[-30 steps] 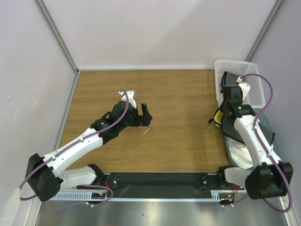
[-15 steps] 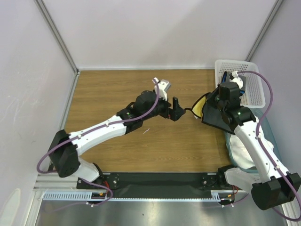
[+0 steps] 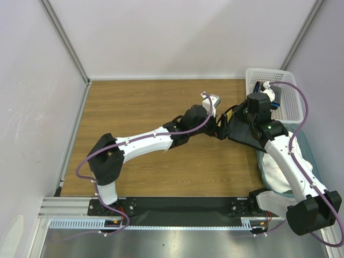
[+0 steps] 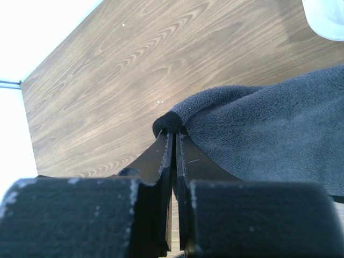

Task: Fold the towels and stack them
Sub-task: Move the towel to the center of the board, then flatten out the crumpled towel

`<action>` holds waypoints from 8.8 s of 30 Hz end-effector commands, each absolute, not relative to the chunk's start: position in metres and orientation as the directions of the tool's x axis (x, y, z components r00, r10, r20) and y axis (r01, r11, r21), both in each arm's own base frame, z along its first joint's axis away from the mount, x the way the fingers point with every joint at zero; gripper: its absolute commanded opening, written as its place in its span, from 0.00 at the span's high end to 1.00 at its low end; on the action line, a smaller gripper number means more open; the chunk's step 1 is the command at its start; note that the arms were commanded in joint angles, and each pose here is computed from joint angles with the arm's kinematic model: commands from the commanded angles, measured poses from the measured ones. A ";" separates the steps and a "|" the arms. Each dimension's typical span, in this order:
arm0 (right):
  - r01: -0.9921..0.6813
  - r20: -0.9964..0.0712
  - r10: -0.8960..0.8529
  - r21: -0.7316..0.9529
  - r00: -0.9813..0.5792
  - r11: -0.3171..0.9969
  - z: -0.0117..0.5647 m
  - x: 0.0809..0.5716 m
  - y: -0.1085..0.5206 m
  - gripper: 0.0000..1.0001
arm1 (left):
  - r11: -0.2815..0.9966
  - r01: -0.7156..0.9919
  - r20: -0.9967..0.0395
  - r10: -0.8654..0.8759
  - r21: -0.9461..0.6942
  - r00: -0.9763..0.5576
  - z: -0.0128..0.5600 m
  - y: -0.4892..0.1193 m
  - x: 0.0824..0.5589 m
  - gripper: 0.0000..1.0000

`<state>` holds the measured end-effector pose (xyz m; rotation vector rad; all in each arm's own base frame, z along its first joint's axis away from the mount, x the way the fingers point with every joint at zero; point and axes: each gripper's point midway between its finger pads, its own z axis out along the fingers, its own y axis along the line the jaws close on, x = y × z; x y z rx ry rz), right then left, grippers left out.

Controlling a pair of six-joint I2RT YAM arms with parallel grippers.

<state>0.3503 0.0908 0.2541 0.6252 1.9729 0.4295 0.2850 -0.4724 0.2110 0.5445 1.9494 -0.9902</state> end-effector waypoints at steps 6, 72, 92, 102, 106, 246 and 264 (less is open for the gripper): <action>0.232 -0.715 0.613 0.568 -0.337 0.789 0.263 0.357 0.092 1.00 | 0.555 0.666 -0.832 -0.090 -0.499 -0.548 0.238 -0.495 0.288 0.10; -0.557 -0.669 -0.224 0.335 -0.708 0.760 0.160 0.377 0.458 0.38 | 0.814 -0.315 -0.424 -0.536 -0.487 -0.730 0.098 -0.134 0.190 1.00; -0.256 -0.522 0.049 0.496 -0.852 0.830 0.118 0.343 0.264 0.00 | 0.770 -0.464 -0.295 -0.611 -0.438 -0.735 0.044 -0.123 0.165 1.00; -0.312 -0.510 0.034 0.577 -0.860 0.755 0.083 0.336 0.290 0.08 | 0.771 -0.460 -0.311 -0.611 -0.440 -0.728 0.048 -0.120 0.172 0.99; -0.326 -0.510 0.042 0.610 -0.859 0.723 0.075 0.328 0.300 0.21 | 0.770 -0.449 -0.327 -0.612 -0.452 -0.720 0.052 -0.119 0.175 0.99; 0.019 -0.465 0.242 0.434 -0.852 0.901 0.079 0.355 0.217 0.60 | 0.930 -0.052 -0.779 -0.334 -0.363 -0.530 0.102 -0.152 0.377 0.67; 0.031 -0.425 0.238 0.440 -0.873 0.898 0.059 0.348 0.222 0.61 | 0.938 -0.143 -0.737 -0.338 -0.316 -0.586 0.071 -0.138 0.359 0.64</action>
